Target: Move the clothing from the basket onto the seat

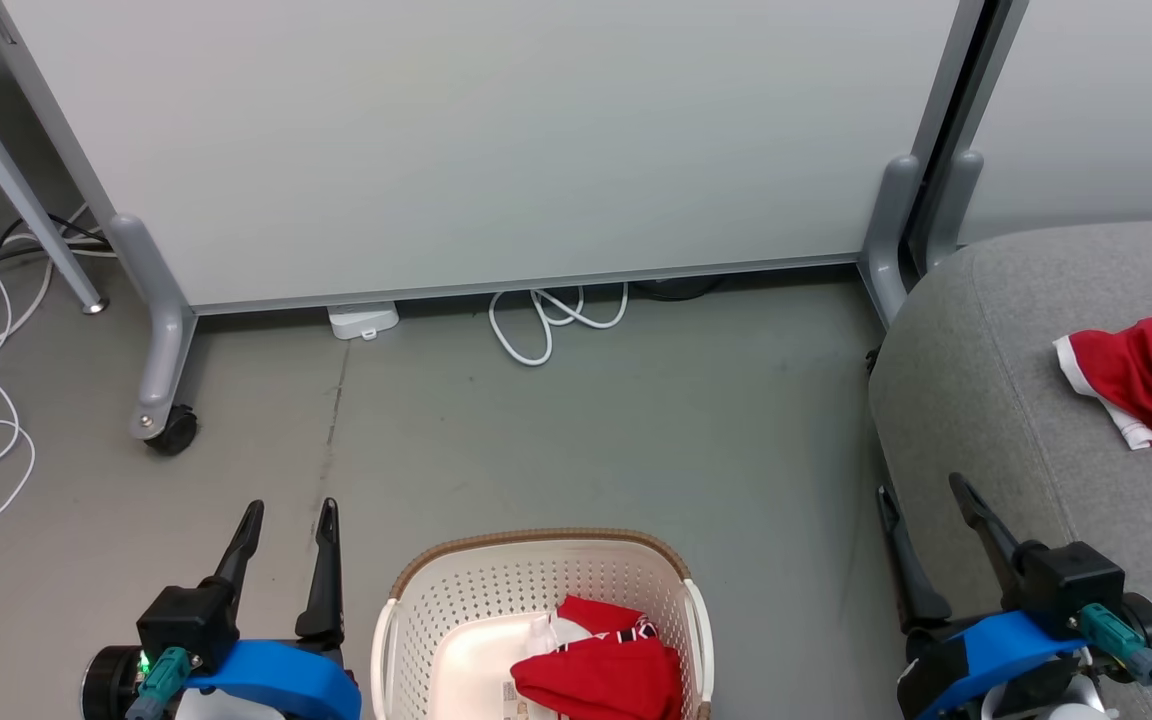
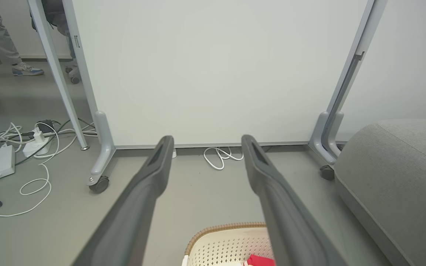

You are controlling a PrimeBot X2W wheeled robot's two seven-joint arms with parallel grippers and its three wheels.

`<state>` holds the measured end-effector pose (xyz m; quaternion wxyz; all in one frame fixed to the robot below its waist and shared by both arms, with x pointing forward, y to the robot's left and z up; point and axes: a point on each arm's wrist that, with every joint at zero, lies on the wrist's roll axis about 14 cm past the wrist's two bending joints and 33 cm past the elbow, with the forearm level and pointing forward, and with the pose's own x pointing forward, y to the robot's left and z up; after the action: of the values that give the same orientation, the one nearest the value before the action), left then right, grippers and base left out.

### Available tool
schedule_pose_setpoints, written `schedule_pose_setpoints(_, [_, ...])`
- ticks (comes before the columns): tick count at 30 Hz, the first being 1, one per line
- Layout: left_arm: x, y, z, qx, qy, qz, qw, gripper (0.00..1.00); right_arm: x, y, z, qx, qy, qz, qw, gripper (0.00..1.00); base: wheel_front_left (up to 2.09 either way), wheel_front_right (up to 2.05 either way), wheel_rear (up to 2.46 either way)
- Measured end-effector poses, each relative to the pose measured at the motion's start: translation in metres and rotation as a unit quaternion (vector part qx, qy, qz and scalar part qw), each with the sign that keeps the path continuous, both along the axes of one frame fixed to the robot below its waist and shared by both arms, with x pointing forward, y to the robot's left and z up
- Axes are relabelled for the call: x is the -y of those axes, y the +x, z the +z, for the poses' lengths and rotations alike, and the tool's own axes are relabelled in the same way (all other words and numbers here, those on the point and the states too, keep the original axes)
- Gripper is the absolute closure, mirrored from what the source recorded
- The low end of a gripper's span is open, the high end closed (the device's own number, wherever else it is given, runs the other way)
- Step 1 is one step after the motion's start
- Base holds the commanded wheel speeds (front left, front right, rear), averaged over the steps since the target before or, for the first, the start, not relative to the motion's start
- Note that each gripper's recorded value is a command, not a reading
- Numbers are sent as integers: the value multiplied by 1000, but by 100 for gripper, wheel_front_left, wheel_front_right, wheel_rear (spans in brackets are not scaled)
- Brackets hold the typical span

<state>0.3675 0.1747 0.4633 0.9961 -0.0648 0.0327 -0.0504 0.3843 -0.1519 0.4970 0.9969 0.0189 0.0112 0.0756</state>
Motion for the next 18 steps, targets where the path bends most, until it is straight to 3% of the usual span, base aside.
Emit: schedule_pose_setpoints(18, [43, 38, -46, -65, 4, -71, 995, 0, 0, 26, -17, -20, -4, 0, 1000, 0, 0, 0, 0])
